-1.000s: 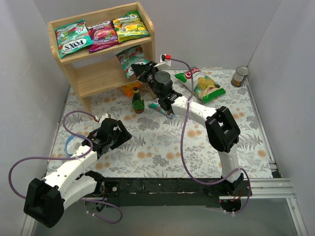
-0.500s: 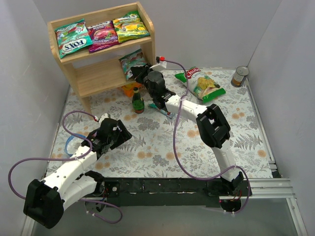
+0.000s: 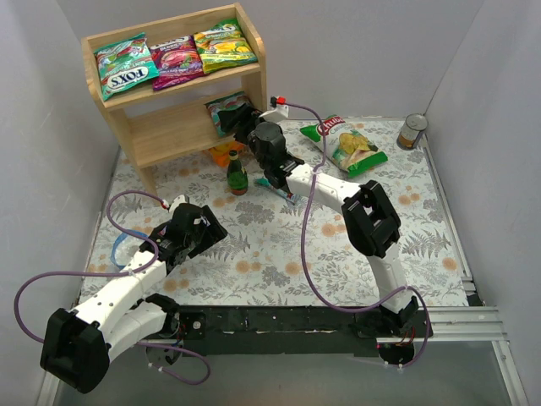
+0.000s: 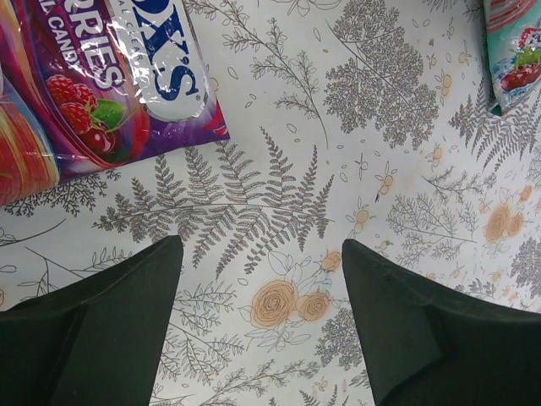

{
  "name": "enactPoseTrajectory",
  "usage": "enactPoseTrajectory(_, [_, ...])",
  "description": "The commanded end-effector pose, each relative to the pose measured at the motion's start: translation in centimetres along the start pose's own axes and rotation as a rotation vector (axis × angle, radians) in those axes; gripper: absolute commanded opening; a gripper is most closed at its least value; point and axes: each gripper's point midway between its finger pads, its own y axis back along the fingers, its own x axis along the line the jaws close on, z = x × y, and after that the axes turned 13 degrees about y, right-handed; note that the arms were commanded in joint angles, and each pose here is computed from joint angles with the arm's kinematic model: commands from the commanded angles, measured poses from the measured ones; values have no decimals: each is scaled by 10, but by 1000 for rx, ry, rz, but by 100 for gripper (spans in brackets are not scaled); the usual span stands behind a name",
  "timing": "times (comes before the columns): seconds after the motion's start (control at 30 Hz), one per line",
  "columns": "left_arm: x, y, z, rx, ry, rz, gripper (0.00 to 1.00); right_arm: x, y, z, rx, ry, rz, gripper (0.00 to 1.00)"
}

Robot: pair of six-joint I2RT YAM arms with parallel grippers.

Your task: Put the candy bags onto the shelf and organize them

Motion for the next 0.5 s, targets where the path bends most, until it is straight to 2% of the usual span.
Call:
enactPoseTrajectory(0.0, [-6,2,8,-32,8,-12,76,23,14,47,-74,-33,17,92])
enactPoseTrajectory(0.47, [-7,3,10,-43,7,-9,86,24,81,47,64,-5,35,95])
